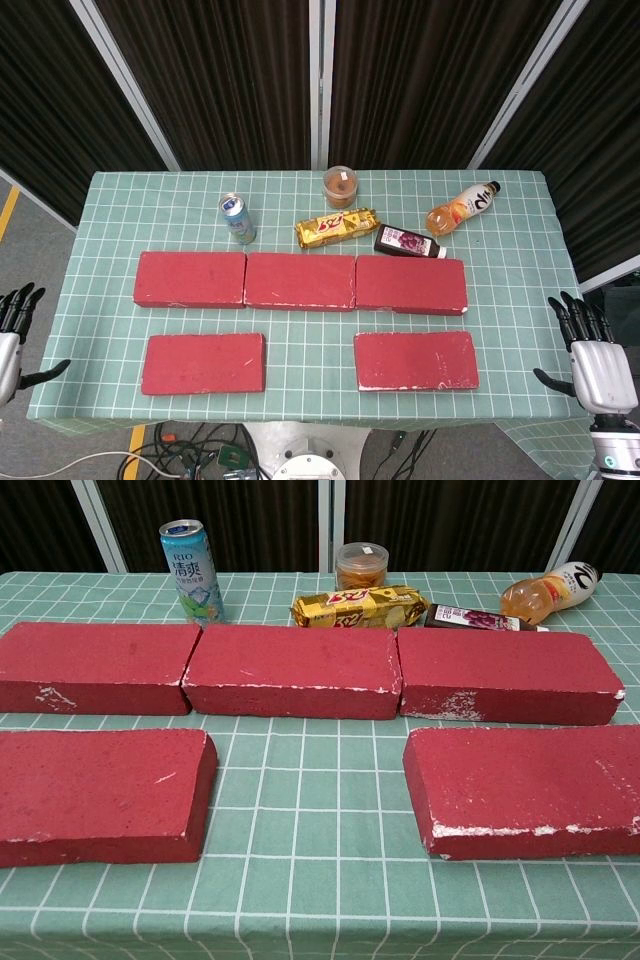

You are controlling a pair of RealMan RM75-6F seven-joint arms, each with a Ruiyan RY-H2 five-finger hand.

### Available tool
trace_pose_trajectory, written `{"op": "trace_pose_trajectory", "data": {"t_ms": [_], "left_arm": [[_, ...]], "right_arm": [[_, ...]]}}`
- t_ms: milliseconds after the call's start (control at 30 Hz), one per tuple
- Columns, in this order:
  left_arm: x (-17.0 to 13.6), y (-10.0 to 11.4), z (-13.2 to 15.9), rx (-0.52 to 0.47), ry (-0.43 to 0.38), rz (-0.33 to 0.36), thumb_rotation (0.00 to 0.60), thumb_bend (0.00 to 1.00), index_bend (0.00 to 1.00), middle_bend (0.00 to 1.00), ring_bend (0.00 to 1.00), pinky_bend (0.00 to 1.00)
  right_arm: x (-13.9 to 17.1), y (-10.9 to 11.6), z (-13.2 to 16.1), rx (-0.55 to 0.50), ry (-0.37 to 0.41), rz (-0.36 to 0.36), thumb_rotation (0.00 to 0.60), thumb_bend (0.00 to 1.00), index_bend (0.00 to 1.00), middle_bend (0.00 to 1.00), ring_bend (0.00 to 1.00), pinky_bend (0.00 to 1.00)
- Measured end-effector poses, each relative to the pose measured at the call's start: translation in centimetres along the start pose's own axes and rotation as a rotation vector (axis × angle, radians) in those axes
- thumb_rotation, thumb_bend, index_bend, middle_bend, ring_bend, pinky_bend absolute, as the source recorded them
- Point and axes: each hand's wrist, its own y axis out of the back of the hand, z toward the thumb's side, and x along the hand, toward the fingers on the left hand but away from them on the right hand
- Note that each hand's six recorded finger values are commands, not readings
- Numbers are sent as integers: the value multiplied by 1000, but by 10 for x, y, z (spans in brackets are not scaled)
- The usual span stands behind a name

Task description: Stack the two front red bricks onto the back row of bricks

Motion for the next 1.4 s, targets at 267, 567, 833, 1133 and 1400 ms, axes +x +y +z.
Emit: {"op": "trace_pose_trajectory", "data": {"t_ms": [267, 567, 833, 1133, 1400], "left_arm": [[-1, -2, 1, -15, -3, -11, 600, 0, 18, 0, 0, 0], [-6, -6, 23, -75, -65, -76, 600, 0, 18, 0, 0, 0], [-5, -22, 79, -148, -207, -215, 600, 0, 8, 0, 0, 0], [0, -50, 162, -232, -367, -344, 600, 0, 0, 0, 0, 0], [-4, -82, 200, -214, -388, -488, 600, 0, 0, 0, 0, 0]], "right_arm": [[-2, -3, 2, -2, -5, -8, 600, 0, 0, 0, 0, 0], [-4, 11, 2, -31, -4, -35, 600, 0, 0, 0, 0, 0], [-13, 26, 5, -54, 10, -52, 600, 0, 0, 0, 0, 0], [-24, 36, 0, -82, -1, -62, 600, 0, 0, 0, 0, 0], [-26, 33, -10, -86, -25, -50, 600, 0, 0, 0, 0, 0]]}}
